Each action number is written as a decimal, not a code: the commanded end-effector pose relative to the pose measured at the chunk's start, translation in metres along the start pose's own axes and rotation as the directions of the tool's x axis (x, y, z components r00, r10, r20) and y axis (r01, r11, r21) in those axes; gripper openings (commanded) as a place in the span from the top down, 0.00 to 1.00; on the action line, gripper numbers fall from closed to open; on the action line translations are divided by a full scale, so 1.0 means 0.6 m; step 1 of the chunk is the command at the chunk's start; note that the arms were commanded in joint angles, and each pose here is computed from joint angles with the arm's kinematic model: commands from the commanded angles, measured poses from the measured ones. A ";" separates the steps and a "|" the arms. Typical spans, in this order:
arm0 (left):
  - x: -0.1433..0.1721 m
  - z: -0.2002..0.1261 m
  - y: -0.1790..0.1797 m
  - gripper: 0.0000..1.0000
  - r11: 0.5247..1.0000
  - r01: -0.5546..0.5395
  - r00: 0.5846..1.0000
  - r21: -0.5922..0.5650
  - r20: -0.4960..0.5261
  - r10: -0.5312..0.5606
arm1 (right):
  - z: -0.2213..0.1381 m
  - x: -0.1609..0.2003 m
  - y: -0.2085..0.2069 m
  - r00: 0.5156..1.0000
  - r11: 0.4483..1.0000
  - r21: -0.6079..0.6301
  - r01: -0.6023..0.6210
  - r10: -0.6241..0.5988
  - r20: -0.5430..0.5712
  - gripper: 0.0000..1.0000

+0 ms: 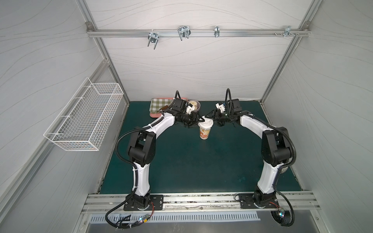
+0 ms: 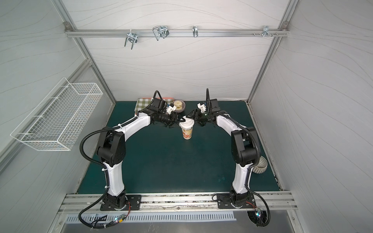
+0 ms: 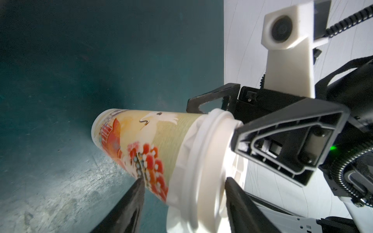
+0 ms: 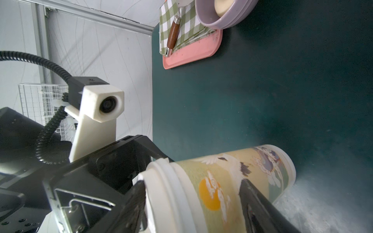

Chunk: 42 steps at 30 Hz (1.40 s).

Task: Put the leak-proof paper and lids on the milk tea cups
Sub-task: Secure the cup lid on the cup, then reset both arms

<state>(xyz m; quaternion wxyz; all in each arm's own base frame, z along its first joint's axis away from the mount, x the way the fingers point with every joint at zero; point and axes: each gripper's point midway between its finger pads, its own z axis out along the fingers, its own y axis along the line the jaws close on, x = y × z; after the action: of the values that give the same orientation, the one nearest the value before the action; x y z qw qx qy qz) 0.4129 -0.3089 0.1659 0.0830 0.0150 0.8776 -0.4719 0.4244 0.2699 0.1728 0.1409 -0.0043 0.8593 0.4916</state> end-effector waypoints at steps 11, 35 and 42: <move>-0.022 -0.056 -0.087 0.01 0.996 -0.081 0.995 0.026 0.066 0.079 | -0.110 -0.039 0.056 0.987 0.998 0.036 0.045 -0.050 0.149 0.01; 0.034 -0.521 0.346 0.03 0.373 0.468 0.563 -0.802 0.595 0.573 | -0.340 0.034 -0.249 0.647 0.397 0.918 0.024 -0.706 0.288 0.01; 0.024 -0.475 0.411 0.03 0.377 0.383 0.525 -0.843 0.535 0.662 | -0.287 0.016 -0.299 0.572 0.390 0.914 0.113 -0.778 0.261 0.01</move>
<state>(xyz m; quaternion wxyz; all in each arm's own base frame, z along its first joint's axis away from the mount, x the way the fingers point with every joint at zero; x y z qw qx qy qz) 0.3553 0.0600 0.0765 0.4307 -0.1675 0.8716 0.1638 0.3753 0.0274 0.0664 0.4704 0.0006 0.8789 -0.0796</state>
